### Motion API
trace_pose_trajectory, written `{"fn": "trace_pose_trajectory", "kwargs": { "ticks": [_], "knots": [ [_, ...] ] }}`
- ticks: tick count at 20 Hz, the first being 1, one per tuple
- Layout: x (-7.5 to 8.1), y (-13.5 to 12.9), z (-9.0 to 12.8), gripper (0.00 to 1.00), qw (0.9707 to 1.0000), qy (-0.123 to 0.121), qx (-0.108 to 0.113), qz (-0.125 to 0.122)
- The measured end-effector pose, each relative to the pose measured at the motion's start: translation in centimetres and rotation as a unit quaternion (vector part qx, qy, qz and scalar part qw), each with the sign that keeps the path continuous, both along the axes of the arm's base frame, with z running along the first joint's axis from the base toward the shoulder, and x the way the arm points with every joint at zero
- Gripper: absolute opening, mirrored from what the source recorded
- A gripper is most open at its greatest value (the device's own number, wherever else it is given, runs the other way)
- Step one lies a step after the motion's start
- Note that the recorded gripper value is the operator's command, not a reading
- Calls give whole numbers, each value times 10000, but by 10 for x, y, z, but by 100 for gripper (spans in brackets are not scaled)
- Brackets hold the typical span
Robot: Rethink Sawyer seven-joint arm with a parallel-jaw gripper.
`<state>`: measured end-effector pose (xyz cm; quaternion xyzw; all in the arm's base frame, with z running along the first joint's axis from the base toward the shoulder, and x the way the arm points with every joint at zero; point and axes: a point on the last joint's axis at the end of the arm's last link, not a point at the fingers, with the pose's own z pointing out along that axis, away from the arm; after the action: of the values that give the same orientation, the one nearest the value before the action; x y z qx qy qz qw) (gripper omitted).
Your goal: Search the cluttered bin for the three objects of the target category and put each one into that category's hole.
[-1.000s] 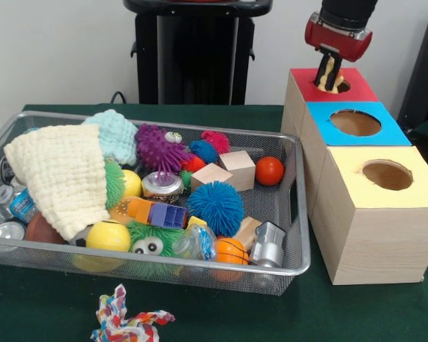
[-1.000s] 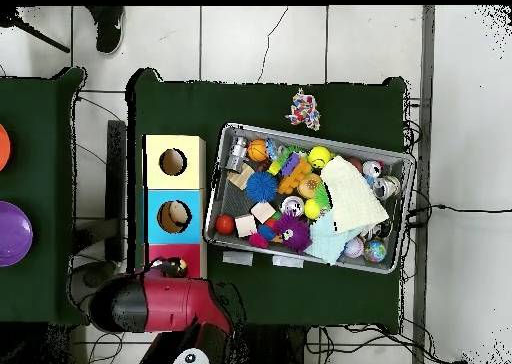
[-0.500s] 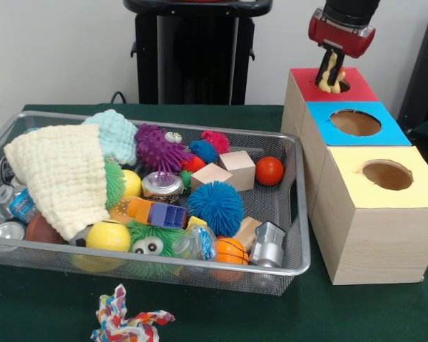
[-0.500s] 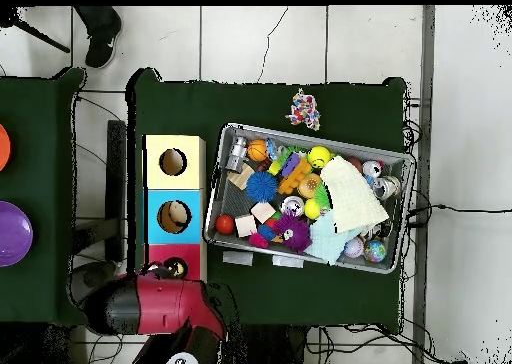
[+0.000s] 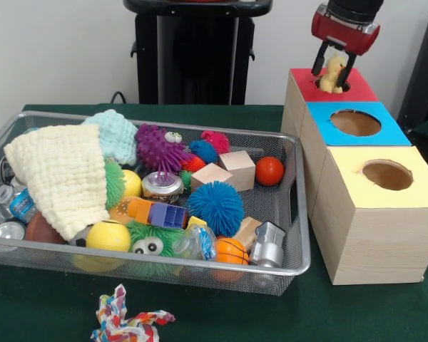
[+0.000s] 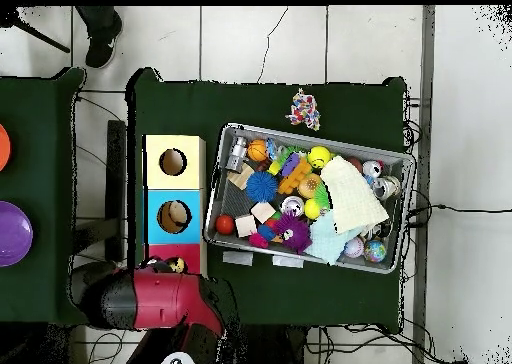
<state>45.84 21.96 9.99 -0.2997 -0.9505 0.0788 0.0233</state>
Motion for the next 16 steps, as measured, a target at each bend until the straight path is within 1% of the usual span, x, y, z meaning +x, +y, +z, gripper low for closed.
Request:
{"fn": "trace_pose_trajectory", "kwargs": {
  "ticks": [6,11,16],
  "knots": [
    [2,0,2,100,10000,-33,0,5],
    [1,0,6,100,9999,-57,-88,34],
    [-1,0,12,100,9999,17,-159,48]
  ]
}}
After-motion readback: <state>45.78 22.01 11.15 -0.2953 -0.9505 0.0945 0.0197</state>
